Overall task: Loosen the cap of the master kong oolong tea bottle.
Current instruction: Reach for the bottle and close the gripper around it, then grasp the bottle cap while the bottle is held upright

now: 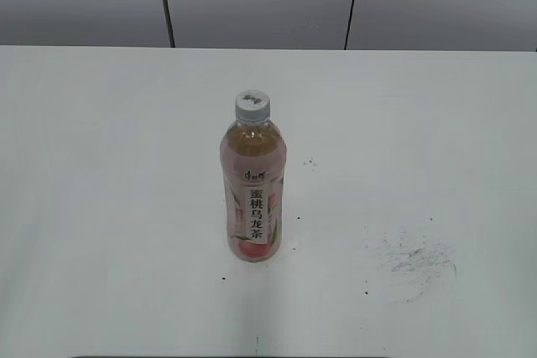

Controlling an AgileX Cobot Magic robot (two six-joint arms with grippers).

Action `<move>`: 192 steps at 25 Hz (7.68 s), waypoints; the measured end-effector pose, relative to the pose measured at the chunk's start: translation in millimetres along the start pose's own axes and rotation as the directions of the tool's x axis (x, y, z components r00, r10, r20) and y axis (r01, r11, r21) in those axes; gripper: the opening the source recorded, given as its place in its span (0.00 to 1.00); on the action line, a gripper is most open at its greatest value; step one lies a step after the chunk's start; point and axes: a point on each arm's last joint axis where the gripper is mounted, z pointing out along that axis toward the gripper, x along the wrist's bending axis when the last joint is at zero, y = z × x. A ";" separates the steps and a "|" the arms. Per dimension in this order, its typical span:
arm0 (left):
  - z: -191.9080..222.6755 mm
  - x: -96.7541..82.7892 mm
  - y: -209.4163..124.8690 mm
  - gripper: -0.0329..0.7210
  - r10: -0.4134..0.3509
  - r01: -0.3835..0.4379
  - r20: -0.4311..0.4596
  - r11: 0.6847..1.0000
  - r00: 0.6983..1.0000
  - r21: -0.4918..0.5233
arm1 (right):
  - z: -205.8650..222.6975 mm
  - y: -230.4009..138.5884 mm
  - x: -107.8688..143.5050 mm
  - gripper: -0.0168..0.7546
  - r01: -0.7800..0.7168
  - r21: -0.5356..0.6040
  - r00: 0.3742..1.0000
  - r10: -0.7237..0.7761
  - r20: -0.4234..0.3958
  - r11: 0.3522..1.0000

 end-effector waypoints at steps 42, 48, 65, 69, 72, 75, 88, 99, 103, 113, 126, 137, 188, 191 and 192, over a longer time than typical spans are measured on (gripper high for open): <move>55.9 -5.6 75.4 0.63 -0.058 0.074 0.064 0.950 0.996 -0.305 | 0.0 0.0 0.0 0.74 0.000 0.000 1.000 0.000 0.000 1.000; 126.6 -5.4 95.5 0.60 -0.076 0.087 0.049 0.955 0.996 -0.283 | 0.0 0.0 0.0 0.74 0.000 0.000 1.000 0.000 0.000 1.000; 295.9 -51.2 42.7 0.55 0.017 0.016 0.163 0.980 0.986 -0.199 | 0.0 0.0 0.0 0.74 0.000 0.000 1.000 0.000 0.000 1.000; 306.9 -61.4 28.2 0.56 0.063 -0.032 0.204 0.987 0.977 -0.155 | 0.0 0.0 0.0 0.74 0.000 0.000 1.000 0.000 0.000 1.000; 312.0 -64.9 23.7 0.56 0.087 -0.047 0.226 0.983 0.970 -0.176 | 0.0 0.0 0.0 0.74 0.000 0.000 1.000 0.000 0.000 1.000; 316.5 -65.7 11.0 0.56 0.084 -0.032 0.236 0.976 0.968 -0.217 | 0.0 0.0 0.0 0.74 0.000 0.000 1.000 0.000 0.000 1.000; 289.9 -85.0 -60.7 0.58 0.197 -0.091 0.522 0.971 0.830 -0.221 | 0.0 0.0 0.0 0.74 0.000 0.000 1.000 0.000 0.000 1.000; 272.4 -105.8 -70.8 0.85 0.251 -0.140 0.747 0.968 0.615 -0.210 | 0.0 0.0 0.1 0.74 -0.001 0.000 1.000 0.001 -0.001 1.000; 270.0 -108.5 -72.2 0.85 0.245 -0.141 0.770 0.969 0.589 -0.201 | 0.0 0.0 0.1 0.74 -0.001 0.000 1.000 0.001 -0.001 1.000; 272.4 -143.4 -72.5 0.83 0.273 -0.139 0.830 0.962 0.487 -0.235 | 0.0 0.0 0.1 0.74 -0.001 0.000 1.000 0.001 -0.001 1.000; 312.0 -161.5 -71.1 0.83 0.275 -0.131 0.853 0.961 0.443 -0.242 | 0.0 0.0 0.1 0.74 -0.001 0.000 1.000 0.001 -0.001 1.000; 303.5 -186.3 -70.9 0.83 0.266 -0.116 0.894 0.964 0.361 -0.240 | 0.0 0.0 0.1 0.74 -0.001 0.000 1.000 0.001 -0.001 1.000; 320.5 -195.7 -68.7 0.63 0.275 -0.102 0.891 0.961 0.360 -0.255 | 65.5 95.8 25.0 0.60 0.344 0.223 0.897 -0.249 -0.367 0.912; 320.5 -195.7 -68.7 0.63 0.275 -0.102 0.891 0.961 0.360 -0.255 | 87.1 123.4 36.9 0.59 0.403 0.265 0.852 -0.254 -0.458 0.876; 320.5 -195.7 -68.7 0.63 0.275 -0.102 0.891 0.961 0.360 -0.255 | 102.2 130.1 43.7 0.59 0.431 0.305 0.833 -0.245 -0.496 0.849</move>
